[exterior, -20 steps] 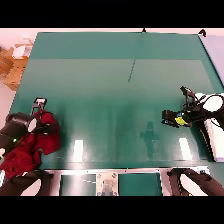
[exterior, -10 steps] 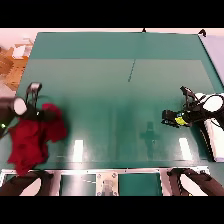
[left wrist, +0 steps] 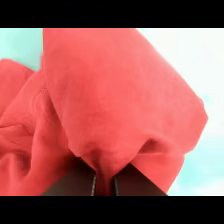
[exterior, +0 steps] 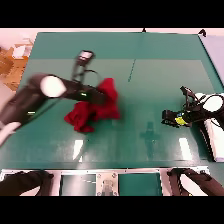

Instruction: Fold the shirts.

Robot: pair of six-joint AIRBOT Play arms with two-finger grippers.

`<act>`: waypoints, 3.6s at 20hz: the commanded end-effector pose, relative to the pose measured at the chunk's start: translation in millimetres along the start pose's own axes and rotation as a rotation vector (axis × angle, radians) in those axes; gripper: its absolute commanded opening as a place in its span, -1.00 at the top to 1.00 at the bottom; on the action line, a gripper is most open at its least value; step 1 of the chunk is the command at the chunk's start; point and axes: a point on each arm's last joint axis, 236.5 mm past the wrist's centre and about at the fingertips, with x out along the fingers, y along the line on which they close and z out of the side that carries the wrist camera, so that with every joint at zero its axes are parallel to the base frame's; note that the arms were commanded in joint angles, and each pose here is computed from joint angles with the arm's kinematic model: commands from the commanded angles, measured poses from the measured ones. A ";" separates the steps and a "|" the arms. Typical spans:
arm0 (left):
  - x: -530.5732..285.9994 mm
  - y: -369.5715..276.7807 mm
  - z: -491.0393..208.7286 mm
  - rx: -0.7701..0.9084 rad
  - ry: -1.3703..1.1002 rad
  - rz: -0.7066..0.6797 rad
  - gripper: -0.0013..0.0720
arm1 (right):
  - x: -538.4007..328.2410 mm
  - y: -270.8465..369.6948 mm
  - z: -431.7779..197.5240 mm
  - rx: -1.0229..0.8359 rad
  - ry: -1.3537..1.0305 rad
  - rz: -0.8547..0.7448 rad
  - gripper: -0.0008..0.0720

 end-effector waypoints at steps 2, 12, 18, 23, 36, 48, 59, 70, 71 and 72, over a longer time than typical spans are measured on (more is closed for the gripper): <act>80.2 -61.4 -15.1 -0.046 0.042 -0.164 -1.00 | -2.2 -1.2 -1.2 -0.008 0.007 -0.008 0.93; -42.0 96.3 -59.2 -0.223 0.405 0.029 -1.00 | 25.0 22.2 -22.8 -0.019 0.052 0.080 0.34; -12.2 99.4 -177.7 -0.424 0.624 -0.017 -1.00 | 71.3 87.7 -8.1 -0.148 -0.010 0.265 -0.62; 15.3 107.0 -200.9 -0.486 0.554 -0.006 -1.00 | 95.3 97.5 5.1 -0.165 0.050 0.282 -0.55; -75.5 91.8 16.8 -0.156 0.018 0.054 0.92 | -49.2 118.7 101.7 -0.311 -0.168 0.402 0.93; -483.7 -77.6 186.2 0.306 -1.006 0.267 0.92 | -394.6 183.6 29.4 -0.692 -1.014 0.371 0.93; -234.9 61.7 300.9 0.068 -0.889 0.090 0.91 | -228.7 156.7 24.3 -0.461 -0.654 0.560 0.93; 133.0 70.0 171.6 0.035 -0.260 -0.171 0.45 | 36.1 6.4 80.3 0.029 -0.392 0.232 0.93; 134.6 68.5 162.7 0.030 -0.222 -0.188 -0.44 | 46.7 2.8 78.0 0.021 -0.362 0.222 0.93; 128.1 70.0 156.4 -0.003 -0.179 -0.214 -0.60 | 51.9 0.1 76.6 0.021 -0.347 0.215 0.92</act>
